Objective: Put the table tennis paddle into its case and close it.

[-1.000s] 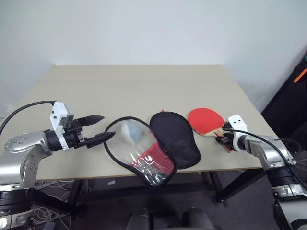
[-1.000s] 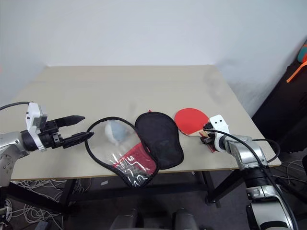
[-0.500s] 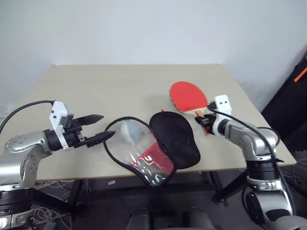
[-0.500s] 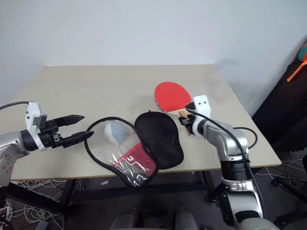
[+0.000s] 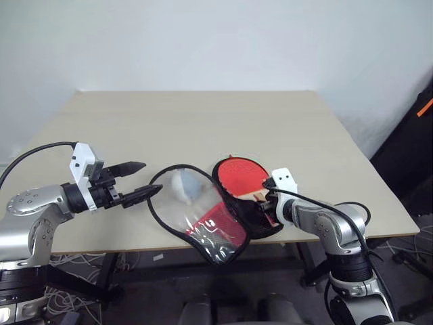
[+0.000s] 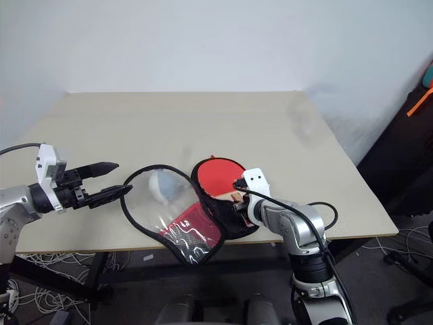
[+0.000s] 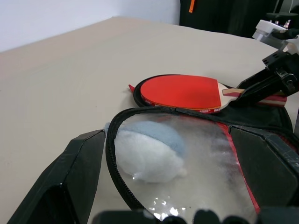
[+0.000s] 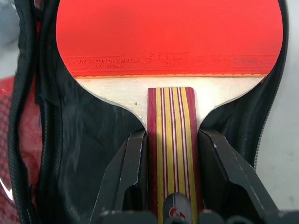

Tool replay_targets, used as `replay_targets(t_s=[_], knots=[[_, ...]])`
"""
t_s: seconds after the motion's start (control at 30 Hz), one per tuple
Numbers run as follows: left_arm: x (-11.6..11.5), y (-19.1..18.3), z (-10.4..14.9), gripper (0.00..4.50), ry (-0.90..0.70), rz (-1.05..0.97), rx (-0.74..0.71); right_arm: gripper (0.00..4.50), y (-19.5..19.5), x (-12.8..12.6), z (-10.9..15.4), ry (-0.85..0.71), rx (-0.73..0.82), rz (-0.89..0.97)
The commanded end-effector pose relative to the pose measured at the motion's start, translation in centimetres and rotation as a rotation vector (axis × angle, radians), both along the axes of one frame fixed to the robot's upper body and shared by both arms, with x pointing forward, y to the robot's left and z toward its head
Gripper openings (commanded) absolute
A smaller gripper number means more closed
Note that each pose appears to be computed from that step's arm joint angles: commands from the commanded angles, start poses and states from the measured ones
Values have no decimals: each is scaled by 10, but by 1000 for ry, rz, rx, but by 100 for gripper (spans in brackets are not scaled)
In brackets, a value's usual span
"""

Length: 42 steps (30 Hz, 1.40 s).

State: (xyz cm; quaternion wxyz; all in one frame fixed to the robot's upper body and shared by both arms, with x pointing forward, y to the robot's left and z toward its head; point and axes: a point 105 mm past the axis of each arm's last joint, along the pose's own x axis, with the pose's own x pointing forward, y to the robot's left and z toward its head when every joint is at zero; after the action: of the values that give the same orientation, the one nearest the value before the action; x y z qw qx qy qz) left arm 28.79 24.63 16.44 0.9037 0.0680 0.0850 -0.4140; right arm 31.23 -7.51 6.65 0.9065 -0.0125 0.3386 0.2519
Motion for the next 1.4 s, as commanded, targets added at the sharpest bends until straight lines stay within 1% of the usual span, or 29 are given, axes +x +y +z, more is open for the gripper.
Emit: replay_targets(t_s=[0.03, 0.5, 0.57, 0.63, 0.7, 0.83, 0.97, 1.13, 1.2, 1.27, 1.33, 1.4], knots=[[1, -3, 14, 450, -49, -26, 12, 117, 4, 0, 14, -62, 10, 15], [4, -6, 14, 450, -51, -32, 3, 117, 13, 10, 13, -57, 20, -5], [4, -6, 14, 450, -51, -31, 1, 189, 15, 12, 15, -60, 34, -7], [5, -6, 14, 450, -51, -29, 0, 244, 17, 14, 18, -63, 50, -5], [5, -6, 13, 450, -51, -29, -1, 317, 18, 14, 20, -64, 62, -2], [5, -6, 12, 450, -51, -25, -3, 446, 12, 16, 39, -88, 134, 16], [4, -3, 11, 450, -45, -20, -7, 448, -5, 12, 71, -180, 162, 127], [0, 6, 16, 450, -41, -5, -8, 448, -43, 9, 102, -293, 121, 214], [-1, 11, 18, 450, -42, 3, -7, 448, -55, 9, 108, -327, 97, 230], [-3, 19, 19, 450, -33, 22, -11, 448, -68, 6, 109, -318, 91, 262], [-4, 31, 21, 450, -18, 54, -48, 448, -74, -3, 116, -343, 86, 331], [-5, 45, 16, 413, 30, 100, -102, 450, -83, -4, 120, -366, 71, 343]])
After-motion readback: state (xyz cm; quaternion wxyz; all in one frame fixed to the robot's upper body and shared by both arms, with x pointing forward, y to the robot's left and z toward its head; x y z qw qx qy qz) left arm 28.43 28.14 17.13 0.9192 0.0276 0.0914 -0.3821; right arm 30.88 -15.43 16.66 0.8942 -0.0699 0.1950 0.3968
